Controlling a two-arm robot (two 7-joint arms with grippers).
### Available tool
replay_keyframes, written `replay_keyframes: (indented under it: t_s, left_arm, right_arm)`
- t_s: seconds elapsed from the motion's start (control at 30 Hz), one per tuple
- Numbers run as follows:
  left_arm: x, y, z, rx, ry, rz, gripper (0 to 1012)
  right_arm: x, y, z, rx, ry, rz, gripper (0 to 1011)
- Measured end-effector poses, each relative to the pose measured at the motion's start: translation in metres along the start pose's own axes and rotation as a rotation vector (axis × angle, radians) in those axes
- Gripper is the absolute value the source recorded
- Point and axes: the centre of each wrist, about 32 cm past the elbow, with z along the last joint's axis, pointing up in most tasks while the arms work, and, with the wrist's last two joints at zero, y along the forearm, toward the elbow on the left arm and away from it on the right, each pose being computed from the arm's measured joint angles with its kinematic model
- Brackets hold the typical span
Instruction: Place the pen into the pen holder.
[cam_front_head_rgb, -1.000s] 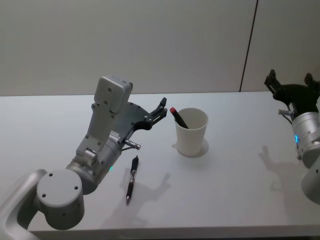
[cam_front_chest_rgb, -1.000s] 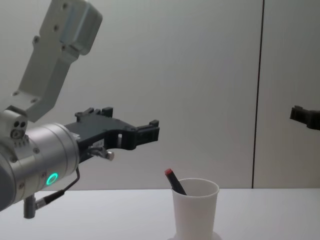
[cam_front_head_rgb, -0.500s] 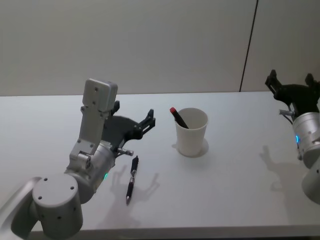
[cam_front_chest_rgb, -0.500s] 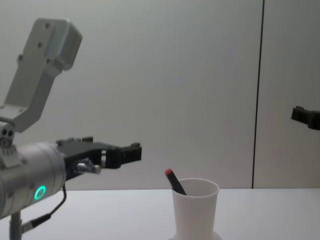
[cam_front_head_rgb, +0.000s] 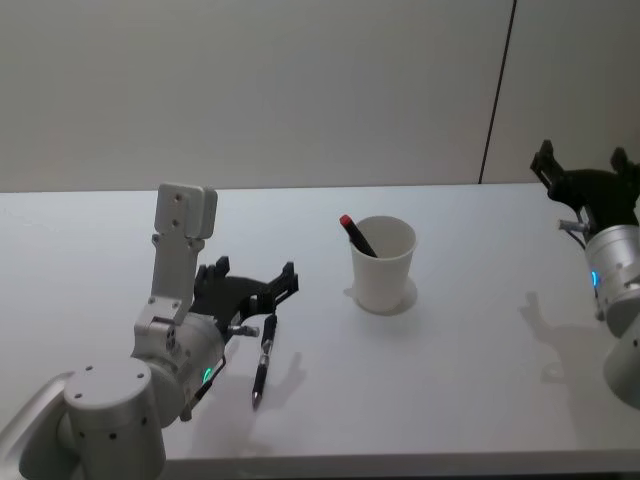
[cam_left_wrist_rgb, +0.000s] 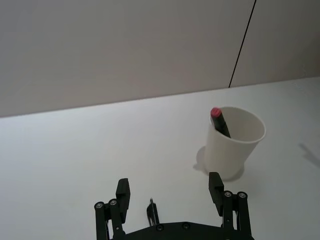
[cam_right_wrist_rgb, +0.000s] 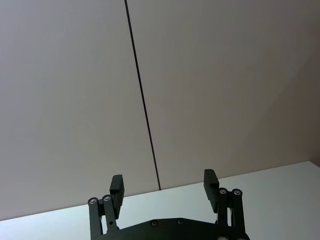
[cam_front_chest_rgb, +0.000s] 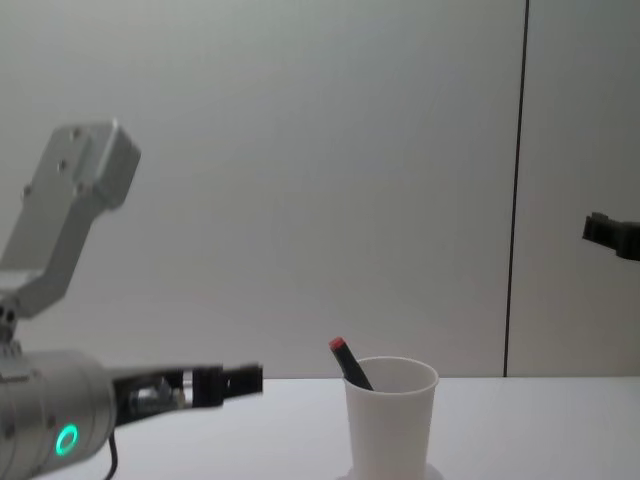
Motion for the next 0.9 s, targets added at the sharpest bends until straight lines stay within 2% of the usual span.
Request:
replay_keyframes:
  t_s: [0.23,0.27,0.43,0.5,0.53,0.57,0.9]
  left_arm:
    - [0.0011,-0.0032,-0.0075,0.1,0.055,0.019,1004]
    - [0.001,-0.0043,-0.0094,0.124,0.065,0.024,1004]
    - [0.0003,-0.0074,-0.0126,0.182,0.077,0.036,1004]
    - [-0.0005,-0.0098,-0.0147,0.22,0.076,0.043,1004]
    - [-0.0005,-0.0098,-0.0147,0.22,0.076,0.043,1004]
    - [-0.0012,-0.0116,-0.016,0.242,0.074,0.046,1004]
    - [-0.0061,-0.0213,-0.0216,0.335,0.033,0.065,1004]
  right_arm:
    - [0.0,0.0,0.0,0.0,0.0,0.0,1002]
    - [0.0,0.0,0.0,0.0,0.0,0.0,1002]
    - [0.0,0.0,0.0,0.0,0.0,0.0,1002]
    - [0.0,0.0,0.0,0.0,0.0,0.0,1002]
    - [0.0,0.0,0.0,0.0,0.0,0.0,1002]
    - [0.0,0.0,0.0,0.0,0.0,0.0,1002]
    - [0.0,0.0,0.0,0.0,0.0,0.0,1002]
